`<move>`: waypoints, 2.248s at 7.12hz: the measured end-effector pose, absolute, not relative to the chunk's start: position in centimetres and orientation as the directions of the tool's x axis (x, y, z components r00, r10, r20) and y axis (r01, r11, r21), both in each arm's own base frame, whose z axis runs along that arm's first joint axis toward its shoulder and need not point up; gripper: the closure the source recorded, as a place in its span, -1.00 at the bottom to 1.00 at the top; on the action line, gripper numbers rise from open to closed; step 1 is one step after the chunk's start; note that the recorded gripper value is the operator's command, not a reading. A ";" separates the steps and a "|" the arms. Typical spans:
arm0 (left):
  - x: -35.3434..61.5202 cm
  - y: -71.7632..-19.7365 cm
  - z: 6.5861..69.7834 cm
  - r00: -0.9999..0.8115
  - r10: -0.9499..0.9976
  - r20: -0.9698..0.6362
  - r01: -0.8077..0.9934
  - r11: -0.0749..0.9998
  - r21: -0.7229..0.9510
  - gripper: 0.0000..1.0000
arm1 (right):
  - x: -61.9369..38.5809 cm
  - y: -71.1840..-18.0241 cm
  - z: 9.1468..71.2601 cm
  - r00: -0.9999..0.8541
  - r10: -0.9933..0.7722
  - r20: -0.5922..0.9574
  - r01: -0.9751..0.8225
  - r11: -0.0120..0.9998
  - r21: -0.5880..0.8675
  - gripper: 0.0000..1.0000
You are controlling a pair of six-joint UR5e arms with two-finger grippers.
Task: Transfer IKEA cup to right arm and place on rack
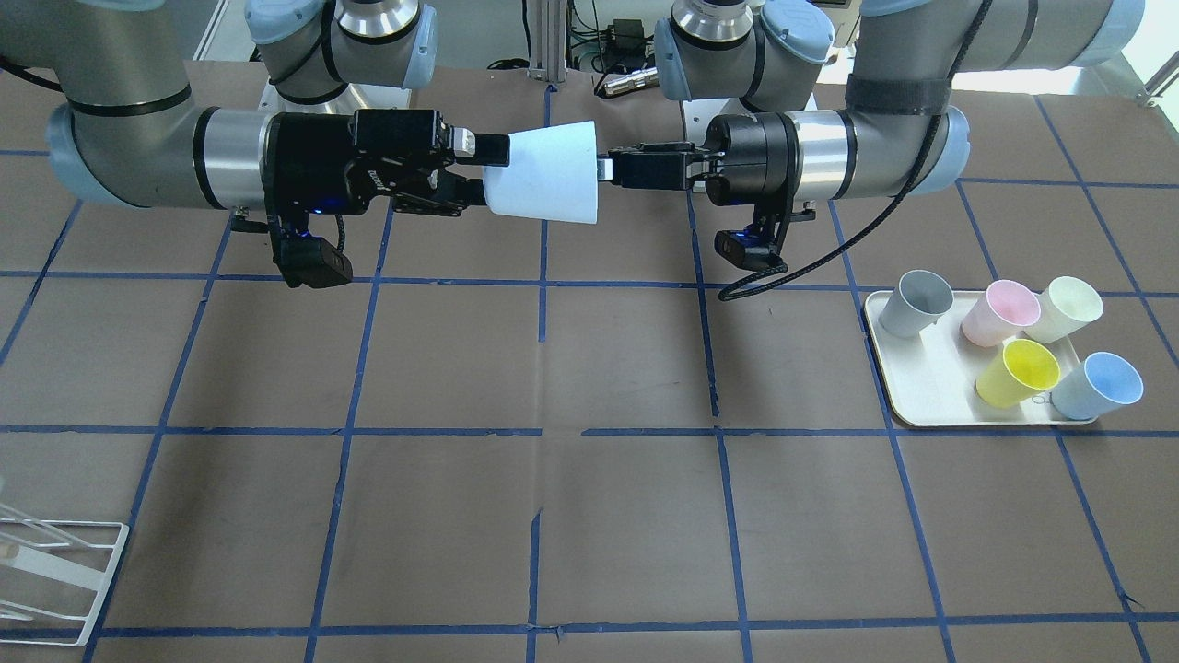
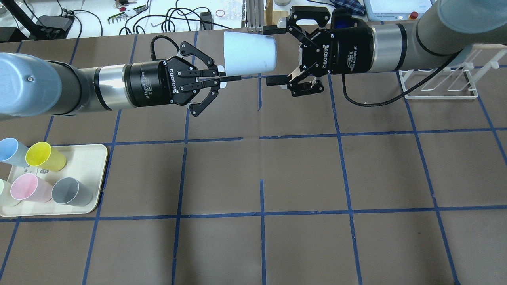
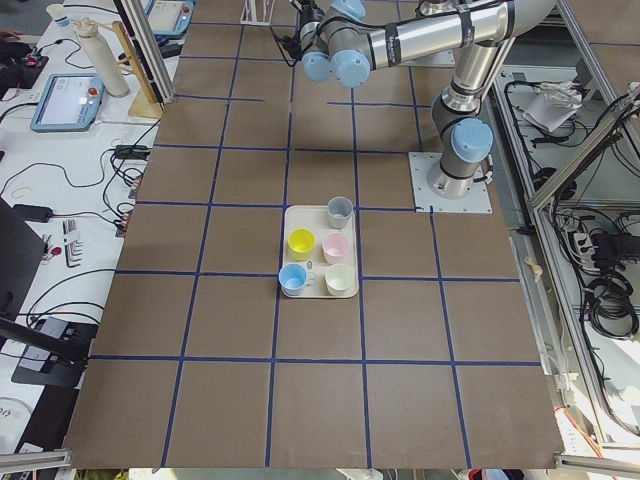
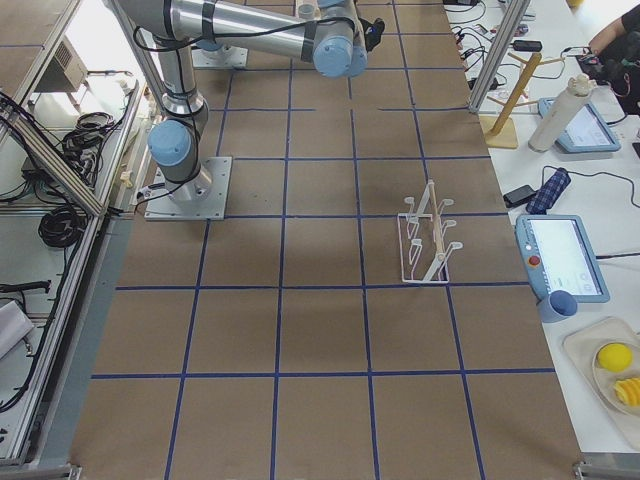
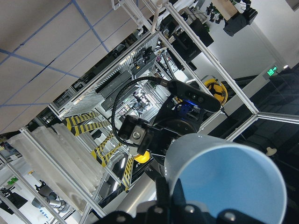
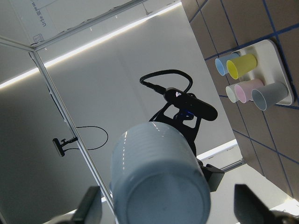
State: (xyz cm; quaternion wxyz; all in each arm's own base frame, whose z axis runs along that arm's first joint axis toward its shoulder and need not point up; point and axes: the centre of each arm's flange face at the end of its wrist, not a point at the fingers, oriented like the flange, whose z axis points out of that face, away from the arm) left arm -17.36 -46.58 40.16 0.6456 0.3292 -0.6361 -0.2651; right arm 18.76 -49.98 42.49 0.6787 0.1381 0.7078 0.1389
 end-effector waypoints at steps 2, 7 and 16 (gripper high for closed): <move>-17.3 -46.6 40.2 0.050 -0.761 0.647 -0.077 0.643 0.762 1.00 | 19.1 -49.8 42.6 -0.043 0.379 -0.924 0.001 0.925 0.380 -0.83; -17.3 -46.5 40.4 0.047 -0.758 0.651 -0.077 0.647 0.759 1.00 | 19.0 -50.1 42.8 -0.029 0.378 -0.925 0.018 0.926 0.378 -0.06; -11.6 -47.6 44.0 -0.210 -0.689 0.694 -0.144 0.724 0.675 -0.90 | 15.2 -51.0 44.9 -0.132 0.303 -0.944 -0.035 0.950 0.310 0.02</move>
